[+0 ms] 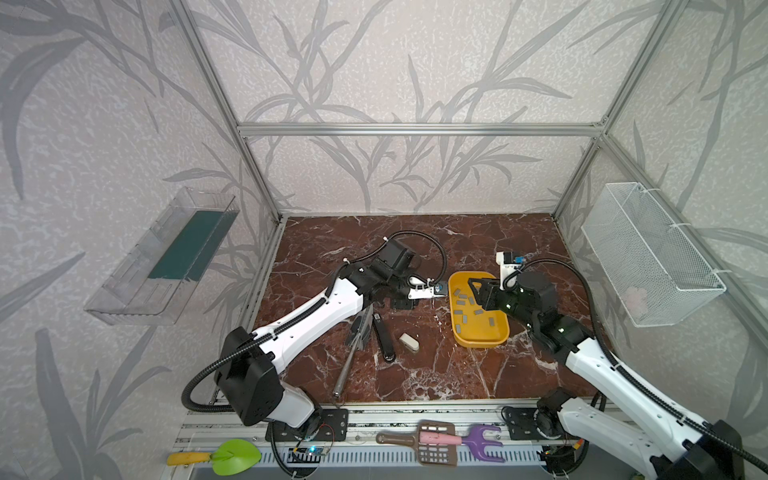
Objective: Load the staples into the stapler
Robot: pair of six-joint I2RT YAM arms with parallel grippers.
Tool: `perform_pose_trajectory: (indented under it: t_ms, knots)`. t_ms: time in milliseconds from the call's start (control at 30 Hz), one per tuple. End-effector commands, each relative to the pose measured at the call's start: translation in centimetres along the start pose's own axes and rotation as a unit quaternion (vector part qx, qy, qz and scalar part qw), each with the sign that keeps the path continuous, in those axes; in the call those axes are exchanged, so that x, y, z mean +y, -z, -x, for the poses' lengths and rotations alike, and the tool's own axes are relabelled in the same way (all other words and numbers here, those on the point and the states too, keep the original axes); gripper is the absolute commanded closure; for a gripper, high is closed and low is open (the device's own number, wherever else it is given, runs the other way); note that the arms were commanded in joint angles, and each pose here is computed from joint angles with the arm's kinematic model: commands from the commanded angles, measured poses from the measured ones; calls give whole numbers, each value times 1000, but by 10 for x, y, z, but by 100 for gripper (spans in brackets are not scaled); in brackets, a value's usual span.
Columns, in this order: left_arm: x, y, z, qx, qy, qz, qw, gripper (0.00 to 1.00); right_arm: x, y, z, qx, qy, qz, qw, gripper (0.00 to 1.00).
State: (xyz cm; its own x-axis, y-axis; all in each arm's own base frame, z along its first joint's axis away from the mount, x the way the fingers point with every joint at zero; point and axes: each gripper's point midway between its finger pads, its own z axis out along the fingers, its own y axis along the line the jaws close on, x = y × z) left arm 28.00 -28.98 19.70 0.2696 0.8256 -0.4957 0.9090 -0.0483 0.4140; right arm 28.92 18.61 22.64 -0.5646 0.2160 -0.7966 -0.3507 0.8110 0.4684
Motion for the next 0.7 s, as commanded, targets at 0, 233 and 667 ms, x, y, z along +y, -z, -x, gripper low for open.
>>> perform_pose_trajectory:
  t_ms: [0, 233, 667]
  knots:
    - [-1, 4, 15, -33, 11, -17, 999, 100, 52, 0, 9, -5, 50, 95, 994, 51]
    - [-10, 17, 31, -85, -4, -29, 996, 100, 79, -15, -9, 26, 47, 163, 985, 54]
    - [-10, 21, 35, -97, -5, -21, 995, 100, 77, -46, -39, 82, 31, 153, 984, 59]
